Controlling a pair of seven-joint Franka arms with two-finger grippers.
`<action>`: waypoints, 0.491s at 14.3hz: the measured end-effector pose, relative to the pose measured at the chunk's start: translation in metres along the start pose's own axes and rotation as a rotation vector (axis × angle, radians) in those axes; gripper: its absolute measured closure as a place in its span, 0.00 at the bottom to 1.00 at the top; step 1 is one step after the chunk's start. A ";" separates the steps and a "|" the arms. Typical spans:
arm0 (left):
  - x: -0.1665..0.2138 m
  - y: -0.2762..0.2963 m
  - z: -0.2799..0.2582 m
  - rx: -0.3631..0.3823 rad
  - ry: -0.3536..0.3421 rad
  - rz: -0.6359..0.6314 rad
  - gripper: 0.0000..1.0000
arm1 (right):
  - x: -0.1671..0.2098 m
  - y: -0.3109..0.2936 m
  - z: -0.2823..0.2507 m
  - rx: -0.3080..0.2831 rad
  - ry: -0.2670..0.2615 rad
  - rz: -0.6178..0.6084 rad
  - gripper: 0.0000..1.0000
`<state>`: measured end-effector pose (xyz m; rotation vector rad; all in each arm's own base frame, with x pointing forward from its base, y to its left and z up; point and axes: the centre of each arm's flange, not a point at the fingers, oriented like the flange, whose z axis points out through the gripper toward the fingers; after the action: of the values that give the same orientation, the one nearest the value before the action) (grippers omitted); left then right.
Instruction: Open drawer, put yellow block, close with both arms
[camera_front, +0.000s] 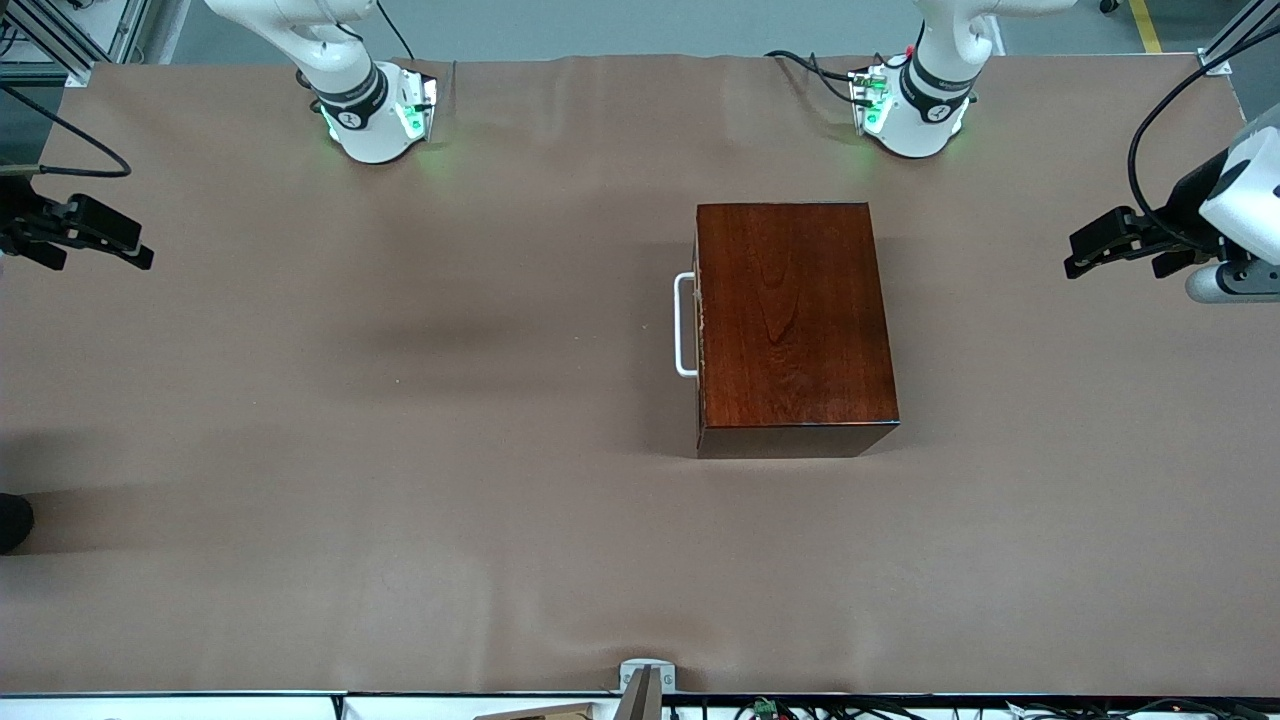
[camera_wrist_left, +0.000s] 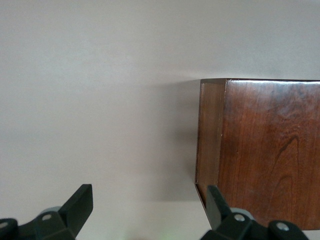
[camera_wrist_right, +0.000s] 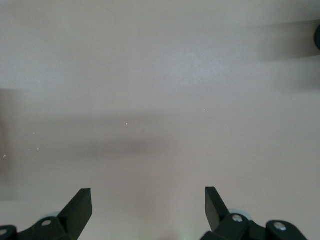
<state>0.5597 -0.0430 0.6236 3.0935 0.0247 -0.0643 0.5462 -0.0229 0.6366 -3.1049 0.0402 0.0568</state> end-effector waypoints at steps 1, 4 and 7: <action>0.000 0.000 0.000 0.000 0.000 0.000 0.00 | 0.000 0.000 0.000 0.000 0.000 0.000 0.00; 0.000 0.000 0.000 0.000 0.002 0.000 0.00 | 0.000 0.000 0.000 0.000 0.000 0.001 0.00; 0.000 -0.004 0.000 0.044 0.006 0.000 0.00 | 0.000 0.000 0.000 0.000 0.000 0.001 0.00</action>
<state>0.5601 -0.0386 0.6237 3.1376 0.0239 -0.0571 0.5462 -0.0230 0.6366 -3.1050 0.0419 0.0565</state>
